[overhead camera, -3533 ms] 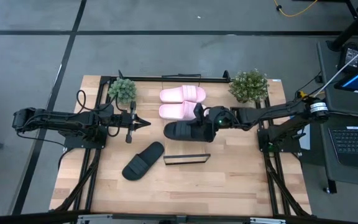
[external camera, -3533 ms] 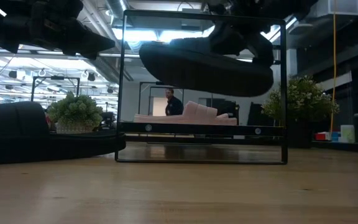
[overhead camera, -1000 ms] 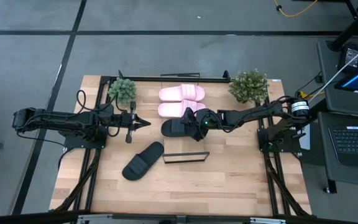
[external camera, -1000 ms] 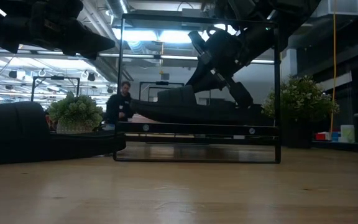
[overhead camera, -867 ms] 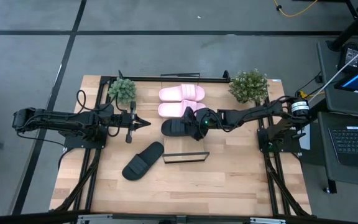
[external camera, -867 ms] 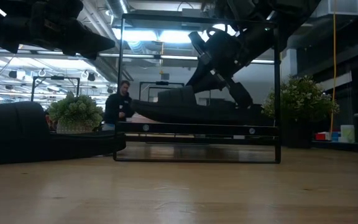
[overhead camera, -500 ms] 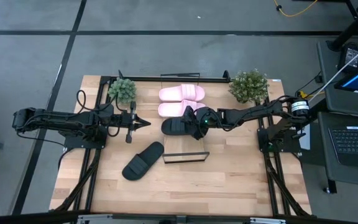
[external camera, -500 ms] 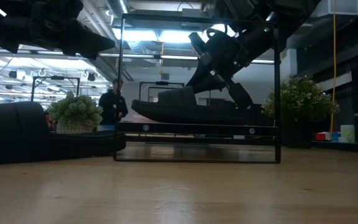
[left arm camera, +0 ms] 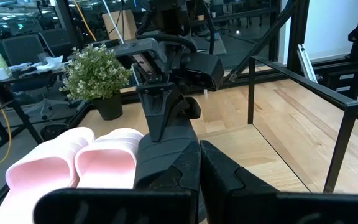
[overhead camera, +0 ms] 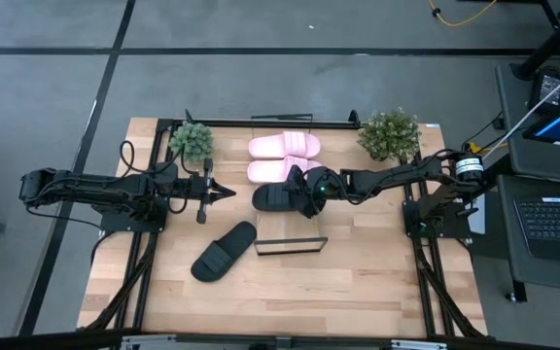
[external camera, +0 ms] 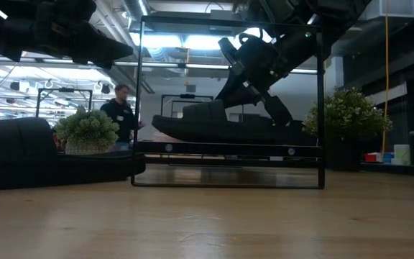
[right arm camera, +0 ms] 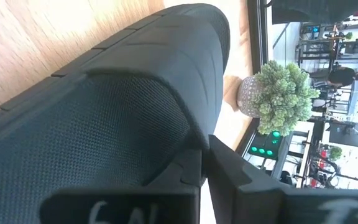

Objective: Pick and place slides into the shelf
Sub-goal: Put the right black slides on the shelf

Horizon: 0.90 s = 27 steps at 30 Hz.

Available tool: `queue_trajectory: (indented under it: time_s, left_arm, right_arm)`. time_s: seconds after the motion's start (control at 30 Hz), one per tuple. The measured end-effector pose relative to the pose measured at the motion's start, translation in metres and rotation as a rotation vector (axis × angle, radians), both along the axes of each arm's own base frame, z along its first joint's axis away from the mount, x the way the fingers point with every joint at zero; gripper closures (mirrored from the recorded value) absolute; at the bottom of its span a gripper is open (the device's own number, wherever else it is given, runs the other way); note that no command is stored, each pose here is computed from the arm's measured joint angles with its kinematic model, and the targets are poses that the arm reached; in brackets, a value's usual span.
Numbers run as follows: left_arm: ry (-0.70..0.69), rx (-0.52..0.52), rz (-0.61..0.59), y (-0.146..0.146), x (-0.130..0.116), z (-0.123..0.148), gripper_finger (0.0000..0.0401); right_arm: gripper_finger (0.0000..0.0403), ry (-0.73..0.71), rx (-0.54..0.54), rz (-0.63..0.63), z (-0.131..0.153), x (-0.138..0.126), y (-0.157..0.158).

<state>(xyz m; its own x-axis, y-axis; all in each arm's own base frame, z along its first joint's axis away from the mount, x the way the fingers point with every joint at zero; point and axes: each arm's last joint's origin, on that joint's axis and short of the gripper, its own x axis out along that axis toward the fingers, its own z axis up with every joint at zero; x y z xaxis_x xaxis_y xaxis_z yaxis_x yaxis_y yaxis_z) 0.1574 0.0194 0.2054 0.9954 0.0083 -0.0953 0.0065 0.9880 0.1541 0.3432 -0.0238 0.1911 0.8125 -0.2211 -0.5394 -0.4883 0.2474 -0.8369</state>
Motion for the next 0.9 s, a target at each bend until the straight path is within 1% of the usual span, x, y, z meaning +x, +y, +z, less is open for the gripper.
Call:
queue_trajectory:
  time_s: [0.27, 0.63, 0.9]
  left_arm:
    - [0.000, 0.000, 0.000, 0.0000, 0.0000, 0.0000, 0.0401]
    - [0.000, 0.000, 0.000, 0.0000, 0.0000, 0.0000, 0.0401]
    - [0.000, 0.000, 0.000, 0.0000, 0.0000, 0.0000, 0.0401]
  right_arm:
    - [0.0391, -0.033, 0.003, 0.001, 0.0024, 0.0015, -0.0002]
    - [0.0391, -0.039, 0.009, 0.008, 0.0028, 0.0019, -0.0003]
    - [0.0391, -0.032, 0.006, 0.009, -0.0061, 0.0062, -0.0013]
